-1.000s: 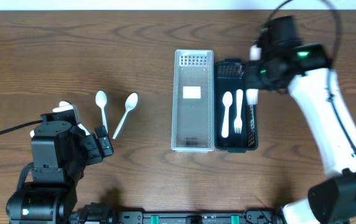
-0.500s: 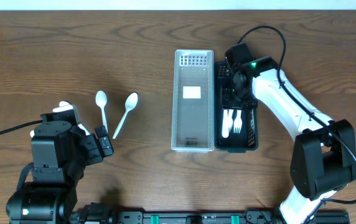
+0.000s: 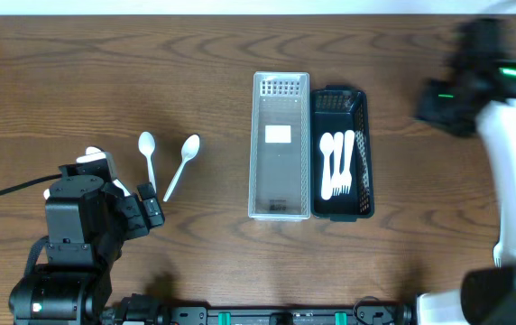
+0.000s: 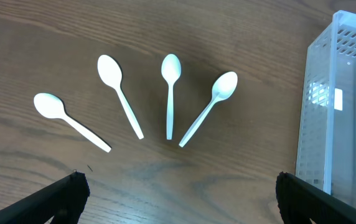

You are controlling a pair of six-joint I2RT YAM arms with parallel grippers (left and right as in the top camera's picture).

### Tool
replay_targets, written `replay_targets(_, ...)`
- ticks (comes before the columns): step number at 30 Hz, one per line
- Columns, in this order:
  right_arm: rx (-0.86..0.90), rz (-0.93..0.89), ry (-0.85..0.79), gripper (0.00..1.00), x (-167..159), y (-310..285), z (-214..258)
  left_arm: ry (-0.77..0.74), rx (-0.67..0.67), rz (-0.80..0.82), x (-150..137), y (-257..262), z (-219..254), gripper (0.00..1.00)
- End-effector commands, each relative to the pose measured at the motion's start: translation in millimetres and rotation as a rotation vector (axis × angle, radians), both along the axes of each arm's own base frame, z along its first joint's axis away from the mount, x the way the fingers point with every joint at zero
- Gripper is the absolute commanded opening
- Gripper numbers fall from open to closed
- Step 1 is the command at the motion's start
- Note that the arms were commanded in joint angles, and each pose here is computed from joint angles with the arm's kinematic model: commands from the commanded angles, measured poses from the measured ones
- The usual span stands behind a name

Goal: Pack container
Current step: 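Move the right gripper to the last white fork and grasp it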

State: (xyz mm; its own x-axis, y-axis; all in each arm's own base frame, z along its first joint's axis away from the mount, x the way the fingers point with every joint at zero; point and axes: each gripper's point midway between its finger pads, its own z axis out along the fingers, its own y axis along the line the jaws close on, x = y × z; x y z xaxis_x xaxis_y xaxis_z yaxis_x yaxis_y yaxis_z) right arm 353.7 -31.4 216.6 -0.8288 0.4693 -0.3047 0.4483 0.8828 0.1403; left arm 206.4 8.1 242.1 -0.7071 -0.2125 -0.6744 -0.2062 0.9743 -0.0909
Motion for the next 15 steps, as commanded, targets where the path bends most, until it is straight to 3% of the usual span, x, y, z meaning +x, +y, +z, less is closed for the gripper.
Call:
replay_targets(1,-0.033,-0.121,0.000,0.47,-26.4,-53.6,15.2,-0.012,-0.003,0.013,0.4,1.3,5.4,0.98)
replay_targets(7,0.081,-0.280,0.096,0.47,-86.5,-102.3,7.2,-0.012,-0.004,0.013,0.4,1.3,5.4,0.98)
replay_targets(15,0.194,-0.317,0.128,0.48,-144.7,-72.4,-27.2,-0.012,-0.003,0.013,0.4,1.3,5.4,0.98)
